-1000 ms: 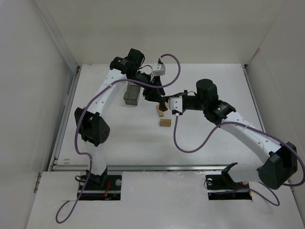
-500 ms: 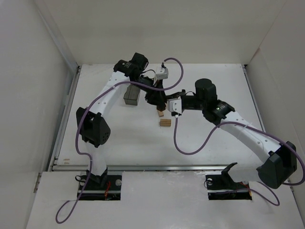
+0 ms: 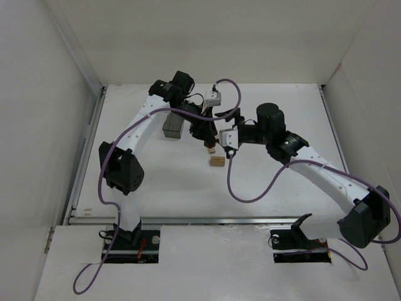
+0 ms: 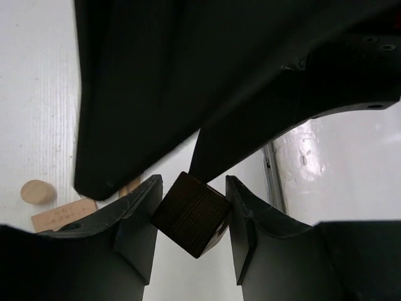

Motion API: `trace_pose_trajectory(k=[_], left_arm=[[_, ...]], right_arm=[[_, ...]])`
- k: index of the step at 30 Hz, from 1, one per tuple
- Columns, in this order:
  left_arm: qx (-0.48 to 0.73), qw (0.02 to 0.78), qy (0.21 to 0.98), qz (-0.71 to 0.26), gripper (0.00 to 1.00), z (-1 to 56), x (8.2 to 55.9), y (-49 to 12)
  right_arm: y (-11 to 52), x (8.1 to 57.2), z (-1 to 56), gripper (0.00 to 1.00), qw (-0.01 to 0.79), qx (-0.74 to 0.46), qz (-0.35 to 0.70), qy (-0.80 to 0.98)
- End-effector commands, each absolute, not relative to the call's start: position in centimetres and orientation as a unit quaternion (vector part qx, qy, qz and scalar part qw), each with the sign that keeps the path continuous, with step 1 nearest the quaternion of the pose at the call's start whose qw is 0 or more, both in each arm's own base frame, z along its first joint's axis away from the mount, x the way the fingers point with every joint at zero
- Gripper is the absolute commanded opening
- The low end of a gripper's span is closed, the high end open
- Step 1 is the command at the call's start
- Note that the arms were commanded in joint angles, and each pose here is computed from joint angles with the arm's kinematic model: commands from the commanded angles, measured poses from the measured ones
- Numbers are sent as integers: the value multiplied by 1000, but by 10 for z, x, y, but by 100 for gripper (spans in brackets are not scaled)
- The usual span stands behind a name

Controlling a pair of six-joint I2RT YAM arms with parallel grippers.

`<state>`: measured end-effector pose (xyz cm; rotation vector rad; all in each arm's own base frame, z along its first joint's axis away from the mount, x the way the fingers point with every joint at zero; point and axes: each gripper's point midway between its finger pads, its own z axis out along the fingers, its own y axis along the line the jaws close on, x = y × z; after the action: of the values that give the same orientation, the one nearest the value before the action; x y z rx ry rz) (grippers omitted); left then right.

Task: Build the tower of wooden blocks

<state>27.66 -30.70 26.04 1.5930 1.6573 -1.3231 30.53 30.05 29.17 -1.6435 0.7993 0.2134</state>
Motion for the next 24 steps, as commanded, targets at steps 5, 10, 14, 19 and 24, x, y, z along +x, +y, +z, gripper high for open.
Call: trace_pose_trajectory(k=[5,10,14,19,24], left_arm=[[601,265,599,-458,0,271,276,-301],[590,304,629,-404,0,253,315,-307],[564,377,659,-324,0,250,359,-316],[545,456,654,-257,0,246,382,-320],[555,475,637,-247,0,219,359,-328]], right_arm=[[288,319,316,100,627,-679,48,380],[278,307,293,100,621,-639,91,445],[259,291,288,100,639,-565,124,507],[219,280,296,100,678,-422,136,585],[171,283,303,100,696,-204,150,672]])
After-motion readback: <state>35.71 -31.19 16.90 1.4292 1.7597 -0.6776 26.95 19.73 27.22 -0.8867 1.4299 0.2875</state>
